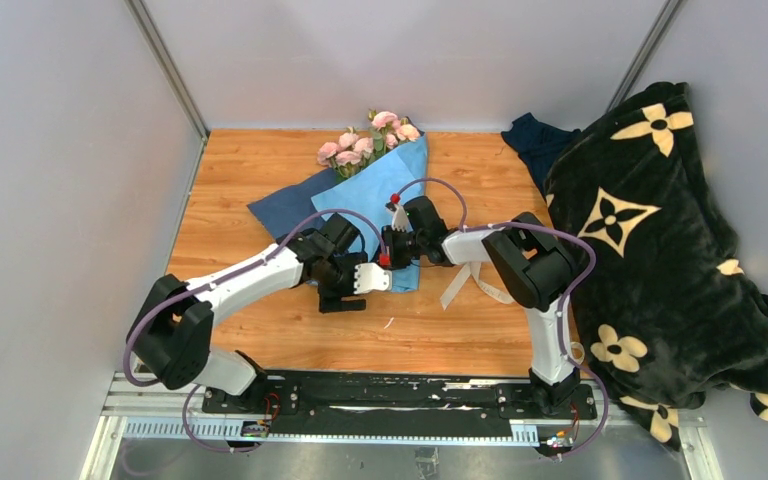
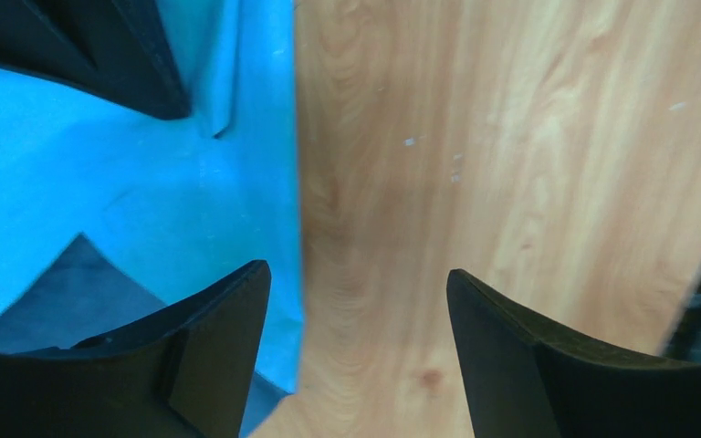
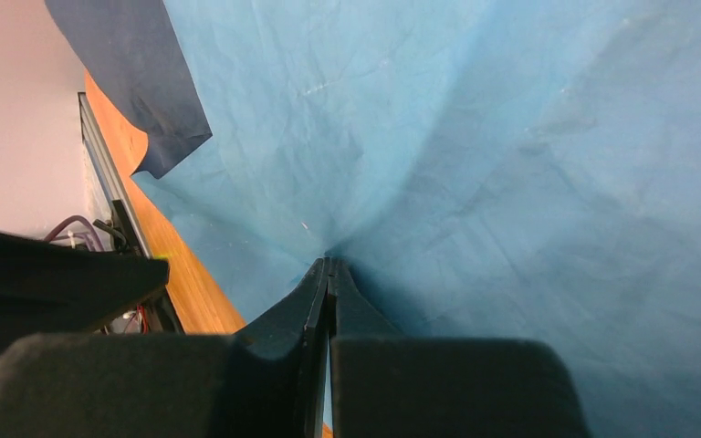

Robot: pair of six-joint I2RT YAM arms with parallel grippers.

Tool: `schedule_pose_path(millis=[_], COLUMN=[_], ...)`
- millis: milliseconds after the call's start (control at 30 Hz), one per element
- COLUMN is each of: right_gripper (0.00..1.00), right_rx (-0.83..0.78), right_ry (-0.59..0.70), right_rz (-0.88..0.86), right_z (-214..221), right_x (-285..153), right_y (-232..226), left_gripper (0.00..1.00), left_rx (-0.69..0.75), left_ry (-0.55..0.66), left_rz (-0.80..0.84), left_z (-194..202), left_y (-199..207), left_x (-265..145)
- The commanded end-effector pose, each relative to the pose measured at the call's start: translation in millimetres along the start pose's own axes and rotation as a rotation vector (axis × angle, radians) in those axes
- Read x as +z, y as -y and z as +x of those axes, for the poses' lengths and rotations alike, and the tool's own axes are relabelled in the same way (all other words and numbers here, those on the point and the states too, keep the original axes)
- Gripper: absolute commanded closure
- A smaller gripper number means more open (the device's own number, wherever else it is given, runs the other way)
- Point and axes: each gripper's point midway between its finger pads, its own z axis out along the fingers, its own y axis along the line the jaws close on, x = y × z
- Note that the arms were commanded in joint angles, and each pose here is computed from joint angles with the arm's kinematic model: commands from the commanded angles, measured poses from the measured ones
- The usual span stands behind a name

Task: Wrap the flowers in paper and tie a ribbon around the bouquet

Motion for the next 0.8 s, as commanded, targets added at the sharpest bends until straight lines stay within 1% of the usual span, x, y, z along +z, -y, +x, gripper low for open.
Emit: schedule_pose_path(millis=[0, 67, 167, 333, 433, 500, 533, 600, 667, 767], right_gripper=[0.99, 0.99, 0.99, 1.00, 1.00, 1.00, 1.00, 1.00, 1.00, 1.00], right_rx=[0.087, 0.088, 0.085, 0.077, 0.066, 0.063, 0.060, 0.055, 0.060, 0.100], right_ry=[-0.108, -0.111, -0.108, -0.115, -0.131, -0.139, -0.144, -0.153, -0.174, -0.170], right_rz=[0.099, 0.099, 0.102, 0.096, 0.076, 0.062, 0.054, 0.035, 0.041, 0.076], right_z=[39, 40, 40, 39, 40, 39, 40, 40, 44, 49], right_x=[8, 8, 6, 5, 6, 6, 6, 7, 8, 11], right_y=[31, 31, 30, 28, 24, 20, 18, 13, 13, 24], left_gripper=[0.22, 0.22, 0.28, 0.52, 0.60, 0.73, 0.83, 0.99, 1.00, 1.00], left_rx=[0.284, 0.343, 0.382, 0.415, 0.408, 0.406, 0.406, 0.395, 0.381, 0.387], left_ry=[0.003, -0.031, -0.089, -0.169, -0.197, -0.211, -0.213, -0.218, -0.229, -0.230], left_rz=[-0.217, -0.250, -0.313, -0.324, -0.355, -0.383, -0.394, -0.414, -0.444, -0.501], left_z=[-11, -1, 19, 49, 55, 57, 56, 50, 36, -1], left_y=[-57, -61, -66, -56, -59, -63, -64, -69, -76, -91], left_x=[2, 11, 22, 29, 27, 23, 22, 16, 6, -15])
